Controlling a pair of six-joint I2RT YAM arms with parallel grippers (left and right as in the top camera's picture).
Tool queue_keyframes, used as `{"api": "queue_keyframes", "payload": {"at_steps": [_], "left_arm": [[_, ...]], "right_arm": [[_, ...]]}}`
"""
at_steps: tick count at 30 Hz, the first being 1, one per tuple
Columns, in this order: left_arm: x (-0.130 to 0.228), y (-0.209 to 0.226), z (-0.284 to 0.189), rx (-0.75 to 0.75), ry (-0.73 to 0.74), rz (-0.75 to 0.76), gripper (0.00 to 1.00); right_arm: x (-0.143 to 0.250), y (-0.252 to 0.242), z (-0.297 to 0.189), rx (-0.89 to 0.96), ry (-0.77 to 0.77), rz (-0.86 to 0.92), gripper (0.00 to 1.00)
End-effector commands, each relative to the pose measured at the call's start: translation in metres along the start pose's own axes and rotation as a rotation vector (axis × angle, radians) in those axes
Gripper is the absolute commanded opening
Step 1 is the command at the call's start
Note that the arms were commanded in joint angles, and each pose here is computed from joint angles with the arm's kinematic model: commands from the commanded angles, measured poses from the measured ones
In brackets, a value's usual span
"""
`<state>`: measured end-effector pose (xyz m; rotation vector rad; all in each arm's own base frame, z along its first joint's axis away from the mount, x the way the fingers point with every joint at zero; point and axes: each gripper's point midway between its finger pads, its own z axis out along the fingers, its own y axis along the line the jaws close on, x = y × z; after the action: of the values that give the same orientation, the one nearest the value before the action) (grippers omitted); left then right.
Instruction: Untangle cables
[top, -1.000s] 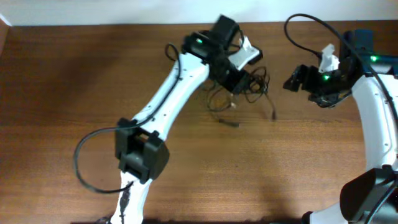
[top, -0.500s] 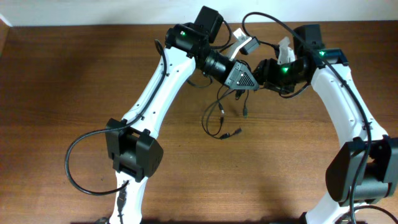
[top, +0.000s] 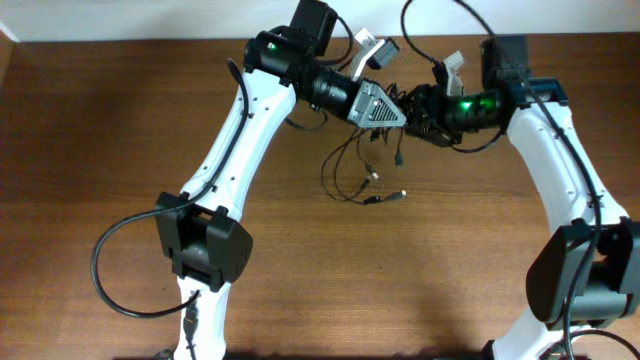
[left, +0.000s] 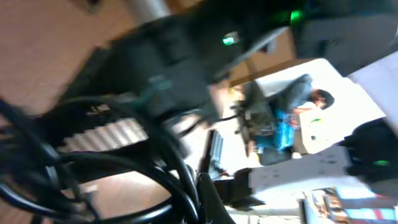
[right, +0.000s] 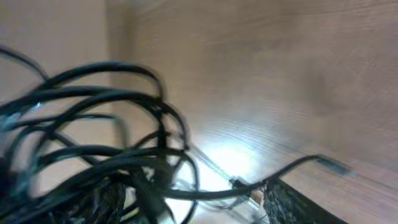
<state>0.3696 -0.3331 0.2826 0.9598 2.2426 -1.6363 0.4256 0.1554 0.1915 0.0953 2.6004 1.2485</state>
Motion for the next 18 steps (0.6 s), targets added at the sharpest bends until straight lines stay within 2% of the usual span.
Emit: {"api": "queue_keyframes", "payload": {"at_steps": [1, 2, 4, 6, 8, 11, 14, 16, 18], "left_arm": [[-0.007, -0.048, -0.011, 0.178, -0.028, -0.012, 0.0], [-0.006, -0.05, -0.011, 0.191, -0.027, -0.019, 0.0], [-0.006, -0.045, -0.015, 0.177, -0.034, -0.029, 0.0], [-0.006, -0.018, -0.032, 0.06, -0.054, -0.074, 0.0], [0.005, 0.029, -0.053, -0.172, -0.047, -0.153, 0.0], [0.054, 0.104, -0.101, -0.669, 0.094, -0.303, 0.0], [0.1, 0.131, -0.151, -1.029, 0.274, -0.378, 0.0], [0.107, 0.135, -0.164, -1.104, 0.312, -0.385, 0.0], [0.102, 0.131, -0.152, -1.037, 0.287, -0.381, 0.0]], "right_arm": [[-0.021, -0.011, 0.01, 0.152, -0.101, -0.028, 0.72], [-0.029, -0.017, 0.008, 0.19, -0.142, -0.008, 0.69], [-0.038, -0.05, -0.01, 0.313, -0.202, 0.085, 0.48], [-0.033, -0.088, -0.037, 0.422, -0.209, 0.192, 0.38], [-0.025, -0.117, -0.062, 0.488, -0.201, 0.263, 0.34], [-0.016, -0.141, -0.087, 0.512, -0.185, 0.334, 0.23], [-0.013, -0.149, -0.099, 0.507, -0.189, 0.371, 0.21], [-0.008, -0.155, -0.105, 0.509, -0.175, 0.385, 0.21], [-0.001, -0.147, -0.102, 0.456, -0.124, 0.326, 0.21]]}}
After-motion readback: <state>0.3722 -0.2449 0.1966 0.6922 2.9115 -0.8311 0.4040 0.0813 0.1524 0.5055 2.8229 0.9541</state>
